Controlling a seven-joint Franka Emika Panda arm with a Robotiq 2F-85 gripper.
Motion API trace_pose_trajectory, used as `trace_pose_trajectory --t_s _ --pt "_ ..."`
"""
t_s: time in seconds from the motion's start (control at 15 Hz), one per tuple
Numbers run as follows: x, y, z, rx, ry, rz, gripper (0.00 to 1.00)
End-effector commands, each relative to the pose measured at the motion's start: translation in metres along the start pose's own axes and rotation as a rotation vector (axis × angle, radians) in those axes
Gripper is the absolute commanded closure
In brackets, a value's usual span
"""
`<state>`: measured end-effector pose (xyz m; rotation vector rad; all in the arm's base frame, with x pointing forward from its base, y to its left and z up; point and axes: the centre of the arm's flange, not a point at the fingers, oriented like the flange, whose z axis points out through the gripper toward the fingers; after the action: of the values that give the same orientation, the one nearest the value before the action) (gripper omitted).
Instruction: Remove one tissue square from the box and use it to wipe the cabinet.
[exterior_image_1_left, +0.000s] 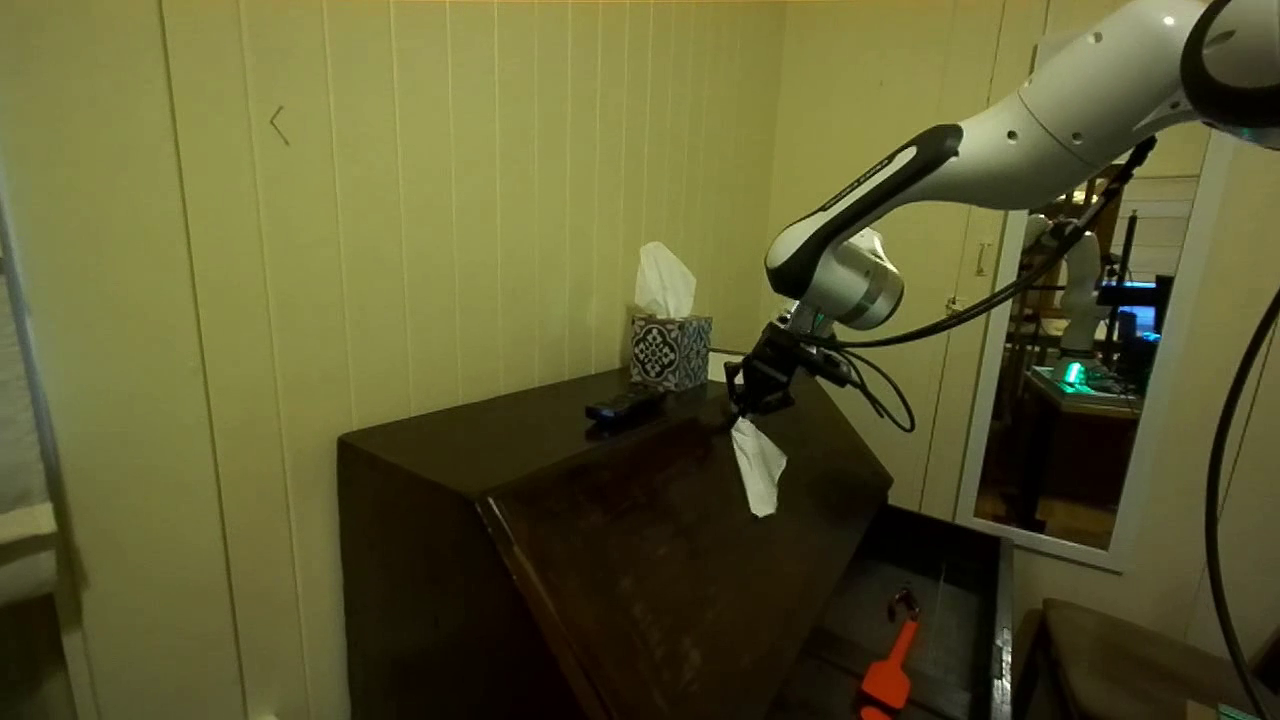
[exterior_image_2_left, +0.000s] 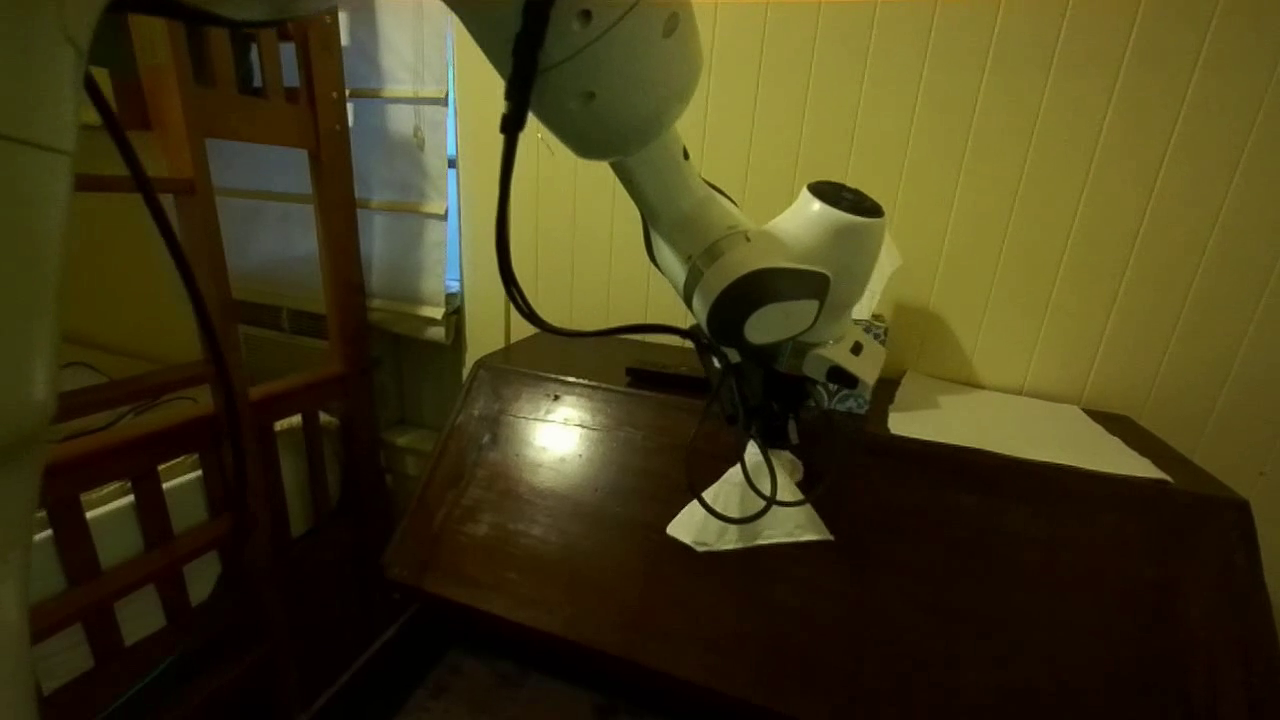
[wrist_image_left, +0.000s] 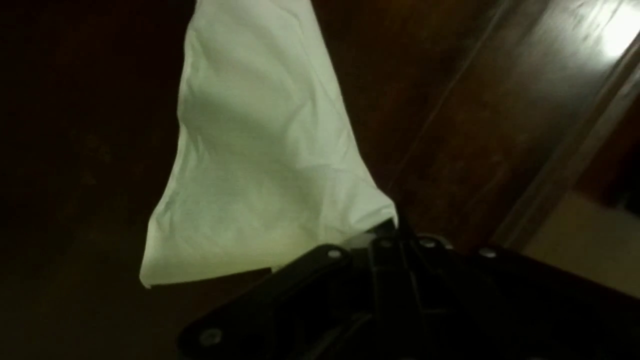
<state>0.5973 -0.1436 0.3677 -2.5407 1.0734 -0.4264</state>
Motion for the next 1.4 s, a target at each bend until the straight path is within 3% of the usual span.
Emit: trace_pose_trajectory --t_s 0.0,0.27,0.67,0.8,1.0,1.33 --pt "-0.041 -0.024 -0.009 0.068 -0.081 -0.176 1.00" --pt "-0.072 -0.024 0.005 0.104 -0.230 -0.286 1.00" --pt "-0.091 0.018 0.035 0.048 -0.388 -0.260 1.00" --pt "-0.085 0.034 0.045 0.002 -0.390 -0.196 1.00" --pt "-0.060 0.056 0.058 -0.064 -0.315 -0.033 1.00" --pt "-0.019 0.072 0.062 -0.070 -0.180 0.179 1.00"
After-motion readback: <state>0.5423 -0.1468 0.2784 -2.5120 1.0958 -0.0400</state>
